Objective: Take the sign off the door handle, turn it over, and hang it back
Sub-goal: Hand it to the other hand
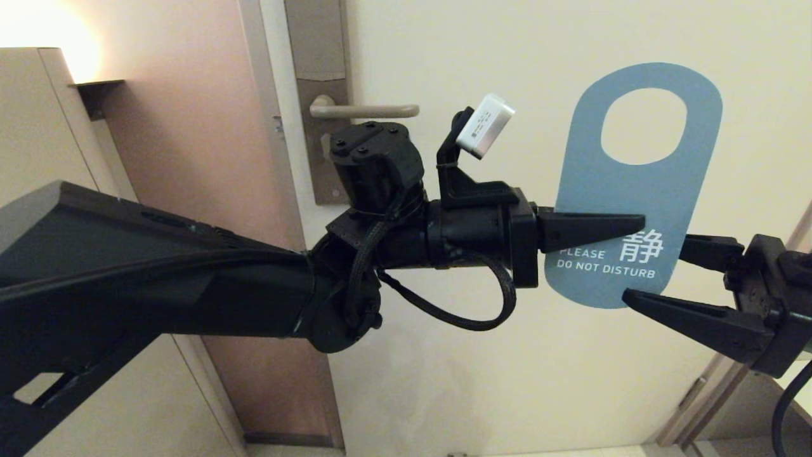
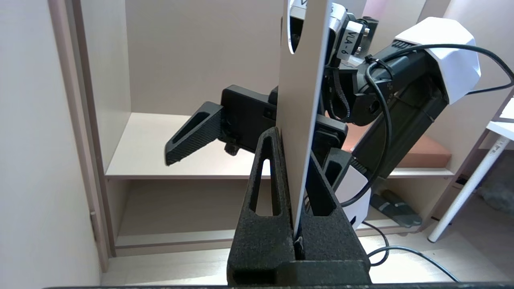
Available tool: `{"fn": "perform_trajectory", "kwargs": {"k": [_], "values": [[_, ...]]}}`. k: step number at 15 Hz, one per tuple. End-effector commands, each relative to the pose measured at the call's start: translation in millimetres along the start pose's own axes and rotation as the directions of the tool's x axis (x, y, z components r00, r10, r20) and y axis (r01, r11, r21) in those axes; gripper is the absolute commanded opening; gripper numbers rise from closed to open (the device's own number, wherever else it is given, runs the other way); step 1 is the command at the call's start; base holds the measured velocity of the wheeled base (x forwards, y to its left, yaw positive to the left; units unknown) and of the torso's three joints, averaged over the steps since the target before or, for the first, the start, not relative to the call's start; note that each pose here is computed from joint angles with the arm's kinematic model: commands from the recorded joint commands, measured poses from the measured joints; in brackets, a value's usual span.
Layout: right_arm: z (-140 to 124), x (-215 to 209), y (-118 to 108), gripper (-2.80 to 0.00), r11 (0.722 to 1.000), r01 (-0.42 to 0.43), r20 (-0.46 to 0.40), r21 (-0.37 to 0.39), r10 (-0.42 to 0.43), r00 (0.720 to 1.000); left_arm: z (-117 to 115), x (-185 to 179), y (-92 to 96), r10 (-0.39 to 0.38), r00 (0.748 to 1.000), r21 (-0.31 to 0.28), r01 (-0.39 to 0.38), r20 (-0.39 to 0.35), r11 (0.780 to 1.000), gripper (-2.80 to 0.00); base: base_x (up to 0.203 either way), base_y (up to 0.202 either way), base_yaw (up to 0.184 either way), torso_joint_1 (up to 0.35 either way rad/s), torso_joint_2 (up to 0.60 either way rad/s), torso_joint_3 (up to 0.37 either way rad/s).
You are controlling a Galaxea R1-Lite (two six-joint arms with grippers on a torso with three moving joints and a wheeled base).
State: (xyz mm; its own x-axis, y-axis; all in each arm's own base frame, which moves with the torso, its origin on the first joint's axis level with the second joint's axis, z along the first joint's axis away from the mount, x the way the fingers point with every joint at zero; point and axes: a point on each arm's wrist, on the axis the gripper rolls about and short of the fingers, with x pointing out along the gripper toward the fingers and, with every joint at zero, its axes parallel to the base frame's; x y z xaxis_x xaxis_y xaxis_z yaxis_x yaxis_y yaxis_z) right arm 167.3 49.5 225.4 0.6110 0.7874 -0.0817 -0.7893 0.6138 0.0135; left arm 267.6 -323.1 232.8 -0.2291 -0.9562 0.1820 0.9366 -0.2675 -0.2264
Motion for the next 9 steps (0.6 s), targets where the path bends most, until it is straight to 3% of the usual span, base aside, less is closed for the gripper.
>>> {"fn": "perform_trajectory", "kwargs": {"k": [1, 9], "values": [[-1.1, -0.1, 0.3, 0.00, 1.000, -0.005, -0.001, 0.001, 0.005, 1.000, -3.0, 3.2, 1.1, -0.011, 1.000, -0.004, 0.011, -0.003, 1.000, -2.80, 0.000, 0.000, 0.000, 0.000, 0.00, 0.000], [-2.0, -1.1, 1.2, 0.00, 1.000, -0.005, -0.002, 0.001, 0.005, 1.000, -8.5, 9.9, 1.4, 0.008, 1.000, -0.016, -0.008, 0.007, 1.000, -2.80, 0.000, 0.000, 0.000, 0.000, 0.00, 0.000]]}}
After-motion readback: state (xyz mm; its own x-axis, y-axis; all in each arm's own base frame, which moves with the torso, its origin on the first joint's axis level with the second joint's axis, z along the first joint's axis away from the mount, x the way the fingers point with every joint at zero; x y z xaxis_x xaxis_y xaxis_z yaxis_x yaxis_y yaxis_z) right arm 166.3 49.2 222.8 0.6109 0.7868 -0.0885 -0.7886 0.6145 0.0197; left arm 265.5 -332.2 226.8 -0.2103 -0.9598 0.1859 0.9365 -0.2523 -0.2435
